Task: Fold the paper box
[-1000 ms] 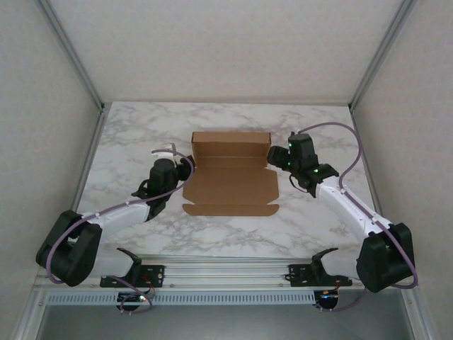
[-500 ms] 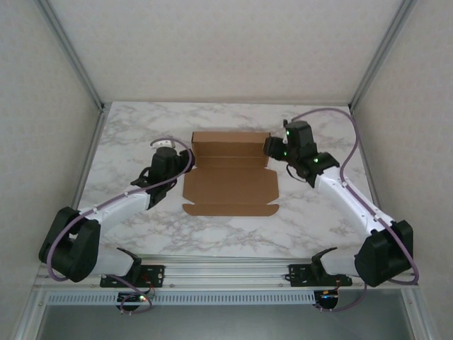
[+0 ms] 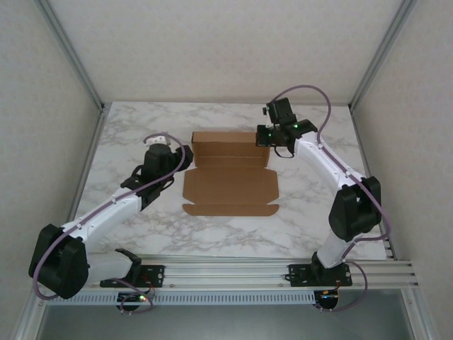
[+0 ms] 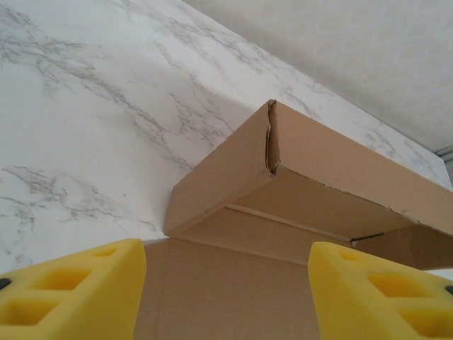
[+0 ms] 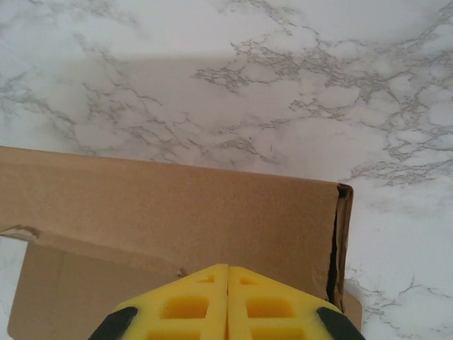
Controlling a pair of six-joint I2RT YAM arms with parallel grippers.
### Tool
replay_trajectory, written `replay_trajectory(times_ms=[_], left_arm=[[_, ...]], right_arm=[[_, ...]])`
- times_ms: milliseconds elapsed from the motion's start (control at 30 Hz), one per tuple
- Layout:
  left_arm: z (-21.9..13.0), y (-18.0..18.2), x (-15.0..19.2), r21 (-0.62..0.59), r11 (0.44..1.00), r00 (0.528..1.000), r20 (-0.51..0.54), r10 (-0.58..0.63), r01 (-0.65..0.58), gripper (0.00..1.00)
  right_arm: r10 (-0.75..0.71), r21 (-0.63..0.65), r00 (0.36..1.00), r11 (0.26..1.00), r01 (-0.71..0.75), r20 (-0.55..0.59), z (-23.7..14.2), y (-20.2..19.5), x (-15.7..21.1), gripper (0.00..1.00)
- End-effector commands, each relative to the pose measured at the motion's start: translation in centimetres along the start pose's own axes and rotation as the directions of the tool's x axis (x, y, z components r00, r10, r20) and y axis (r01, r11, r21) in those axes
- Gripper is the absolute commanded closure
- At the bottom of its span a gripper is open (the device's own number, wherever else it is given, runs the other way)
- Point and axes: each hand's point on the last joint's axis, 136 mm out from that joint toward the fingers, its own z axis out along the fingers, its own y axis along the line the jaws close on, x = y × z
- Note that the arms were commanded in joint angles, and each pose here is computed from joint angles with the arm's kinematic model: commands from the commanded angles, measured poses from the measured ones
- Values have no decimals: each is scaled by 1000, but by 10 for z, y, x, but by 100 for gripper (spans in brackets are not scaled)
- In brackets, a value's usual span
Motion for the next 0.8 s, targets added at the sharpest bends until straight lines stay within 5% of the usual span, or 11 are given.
replay_trajectory(times_ms=[0, 333, 767], left_arm=[[-7, 2, 4, 4, 1000, 1000, -29, -11, 11, 38], [-16, -20, -14, 69, 997, 999, -17, -31, 32, 38], [-63, -87, -99, 220, 975, 991, 130, -43, 13, 37]], right_arm=[[-2, 4, 1000, 1000, 2, -23, 3, -2, -7, 93], [110, 14, 991, 994, -109, -81, 45, -27, -23, 92], [272, 70, 947, 962, -264, -172, 113, -80, -30, 89]])
